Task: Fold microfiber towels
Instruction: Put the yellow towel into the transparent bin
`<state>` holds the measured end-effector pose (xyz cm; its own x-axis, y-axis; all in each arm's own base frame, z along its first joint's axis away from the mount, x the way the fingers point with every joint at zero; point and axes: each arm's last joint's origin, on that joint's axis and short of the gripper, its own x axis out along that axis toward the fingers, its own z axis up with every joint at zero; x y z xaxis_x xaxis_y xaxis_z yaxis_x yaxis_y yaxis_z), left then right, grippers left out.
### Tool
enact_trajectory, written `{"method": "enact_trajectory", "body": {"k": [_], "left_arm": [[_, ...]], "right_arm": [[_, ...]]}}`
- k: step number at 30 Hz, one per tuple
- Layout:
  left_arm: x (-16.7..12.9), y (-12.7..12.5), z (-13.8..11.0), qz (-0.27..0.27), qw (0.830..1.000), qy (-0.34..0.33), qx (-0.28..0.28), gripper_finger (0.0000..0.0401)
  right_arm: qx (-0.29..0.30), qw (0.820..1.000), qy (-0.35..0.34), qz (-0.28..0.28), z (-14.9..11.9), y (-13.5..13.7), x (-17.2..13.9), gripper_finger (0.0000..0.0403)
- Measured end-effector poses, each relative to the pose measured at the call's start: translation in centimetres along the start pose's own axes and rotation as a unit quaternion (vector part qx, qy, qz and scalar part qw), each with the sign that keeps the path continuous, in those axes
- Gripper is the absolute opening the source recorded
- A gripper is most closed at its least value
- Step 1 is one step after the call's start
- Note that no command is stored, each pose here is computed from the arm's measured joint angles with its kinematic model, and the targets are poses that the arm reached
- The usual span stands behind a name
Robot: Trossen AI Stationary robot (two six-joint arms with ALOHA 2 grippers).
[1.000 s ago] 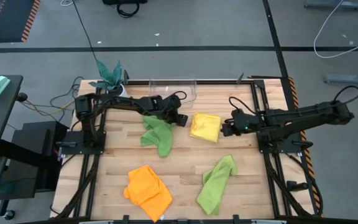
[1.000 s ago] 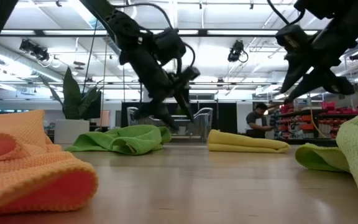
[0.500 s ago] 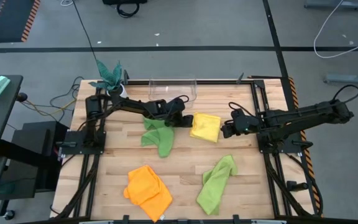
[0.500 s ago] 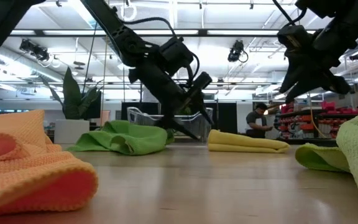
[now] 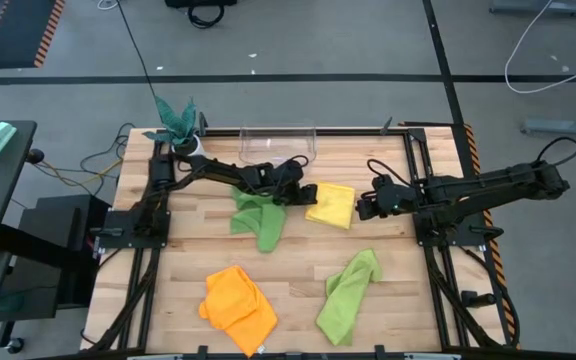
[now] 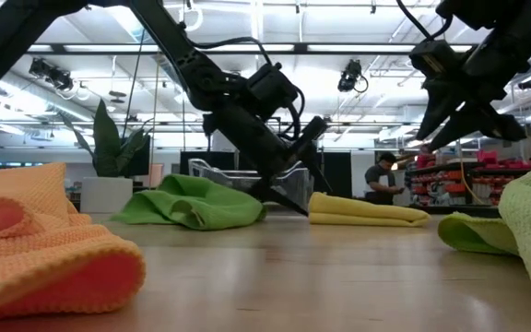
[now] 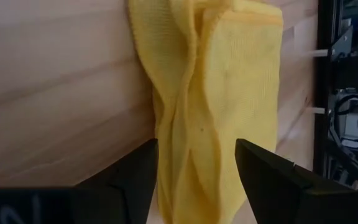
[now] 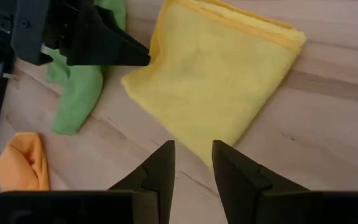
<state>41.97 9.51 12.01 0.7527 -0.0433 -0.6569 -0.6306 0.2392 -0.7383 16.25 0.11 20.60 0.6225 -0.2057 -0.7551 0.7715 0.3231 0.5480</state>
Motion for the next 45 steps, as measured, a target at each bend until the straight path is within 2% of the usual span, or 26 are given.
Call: {"method": "enact_trajectory", "body": {"k": [13, 19, 24, 32, 36, 40, 42, 45], "left_arm": [[1.4, 0.1, 0.0, 0.01, 1.0, 0.002, -0.002, 0.0223], [1.5, 0.3, 0.1, 0.02, 1.0, -0.015, -0.008, 0.0206], [1.5, 0.4, 0.2, 0.028, 0.999, -0.03, -0.012, 0.0179], [1.5, 0.5, 0.4, 0.036, 0.998, -0.059, -0.01, 0.0123], [1.5, 0.5, 0.5, 0.04, 0.996, -0.078, -0.003, 0.0075], [1.6, 0.2, 0.6, 0.026, 0.995, -0.087, 0.037, 0.0016], [1.6, 0.1, 0.7, 0.021, 0.995, -0.089, 0.046, 0.001], [1.6, 0.1, 0.6, 0.015, 0.995, -0.08, 0.049, 0.0023]], "right_arm": [[0.004, 1.0, 0.005, 0.003, 0.0, 0.0, 0.0, 0.0115], [0.006, 1.0, 0.005, 0.003, 0.0, 0.0, 0.0, 0.0115], [0.025, 1.0, 0.005, 0.003, 0.0, 0.0, 0.0, 0.0115], [0.105, 0.994, 0.006, 0.0, 0.0, 0.0, 0.0, 0.0115], [0.147, 0.989, 0.009, -0.01, -0.1, 0.0, 0.3, 0.0115], [0.19, 0.981, 0.015, -0.044, -0.4, -0.1, 1.5, 0.0115], [0.205, 0.976, 0.025, -0.066, -0.7, -0.1, 2.2, 0.0115], [0.218, 0.971, 0.03, -0.097, -1.1, -0.3, 3.3, 0.0115]]}}
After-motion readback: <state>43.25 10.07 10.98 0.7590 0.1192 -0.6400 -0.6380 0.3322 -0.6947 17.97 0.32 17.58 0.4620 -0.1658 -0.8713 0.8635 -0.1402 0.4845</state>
